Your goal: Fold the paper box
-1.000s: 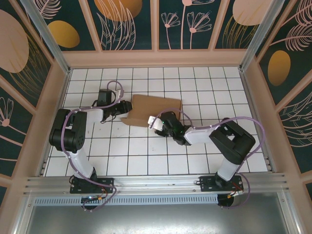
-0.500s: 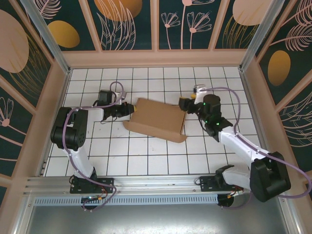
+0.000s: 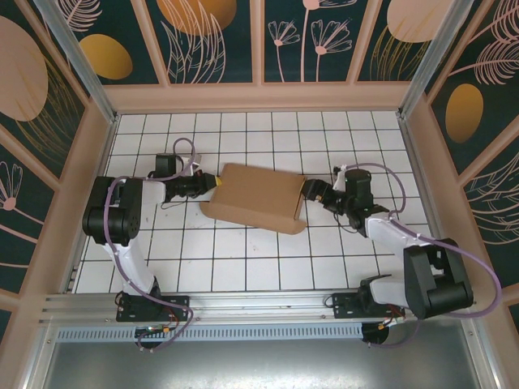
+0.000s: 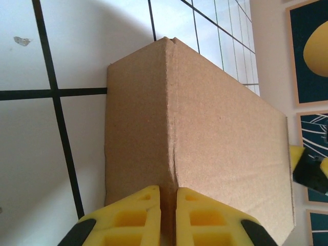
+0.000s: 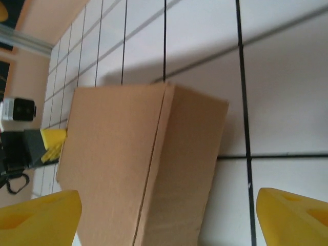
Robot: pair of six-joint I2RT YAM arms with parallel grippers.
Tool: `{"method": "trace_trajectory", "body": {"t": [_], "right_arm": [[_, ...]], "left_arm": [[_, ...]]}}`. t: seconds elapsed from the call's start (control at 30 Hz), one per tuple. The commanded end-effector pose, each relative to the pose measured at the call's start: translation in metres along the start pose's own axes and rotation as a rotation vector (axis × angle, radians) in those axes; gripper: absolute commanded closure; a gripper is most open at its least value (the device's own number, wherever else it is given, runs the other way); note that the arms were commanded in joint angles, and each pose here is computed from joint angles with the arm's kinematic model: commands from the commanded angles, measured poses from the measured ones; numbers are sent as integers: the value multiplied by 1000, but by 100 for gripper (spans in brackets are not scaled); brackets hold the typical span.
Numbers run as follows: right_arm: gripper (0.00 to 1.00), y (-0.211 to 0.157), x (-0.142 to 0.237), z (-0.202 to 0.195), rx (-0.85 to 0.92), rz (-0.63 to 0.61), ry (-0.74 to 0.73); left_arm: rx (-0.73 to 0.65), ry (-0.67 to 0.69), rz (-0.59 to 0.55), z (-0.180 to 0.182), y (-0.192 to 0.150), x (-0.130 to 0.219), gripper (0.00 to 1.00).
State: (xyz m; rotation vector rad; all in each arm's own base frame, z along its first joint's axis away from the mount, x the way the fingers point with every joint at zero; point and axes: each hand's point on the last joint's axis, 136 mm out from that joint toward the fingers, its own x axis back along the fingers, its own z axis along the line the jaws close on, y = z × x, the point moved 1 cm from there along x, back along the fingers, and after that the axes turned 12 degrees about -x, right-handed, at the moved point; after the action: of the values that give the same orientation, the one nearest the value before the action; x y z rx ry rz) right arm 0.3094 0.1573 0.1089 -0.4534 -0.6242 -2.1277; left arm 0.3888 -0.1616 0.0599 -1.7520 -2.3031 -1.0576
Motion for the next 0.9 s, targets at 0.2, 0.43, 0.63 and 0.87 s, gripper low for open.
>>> {"method": "trace_trajectory", "body": {"t": [0.2,0.43,0.63,0.87], "right_arm": [[12,-33,-25,12,-117,175,192],[25,-43,-40,24,-193,219,287],[45,-36,-33,31,-230,218,327],[49,-34,-26,29,-255,206,283]], "left_arm": [[92,51,57,27,-28,-5,91],[84,74,82,33,-33,-6,96],[9,122,43,19,-12,7,67],[-220,352,-203,-22,48,67,46]]}}
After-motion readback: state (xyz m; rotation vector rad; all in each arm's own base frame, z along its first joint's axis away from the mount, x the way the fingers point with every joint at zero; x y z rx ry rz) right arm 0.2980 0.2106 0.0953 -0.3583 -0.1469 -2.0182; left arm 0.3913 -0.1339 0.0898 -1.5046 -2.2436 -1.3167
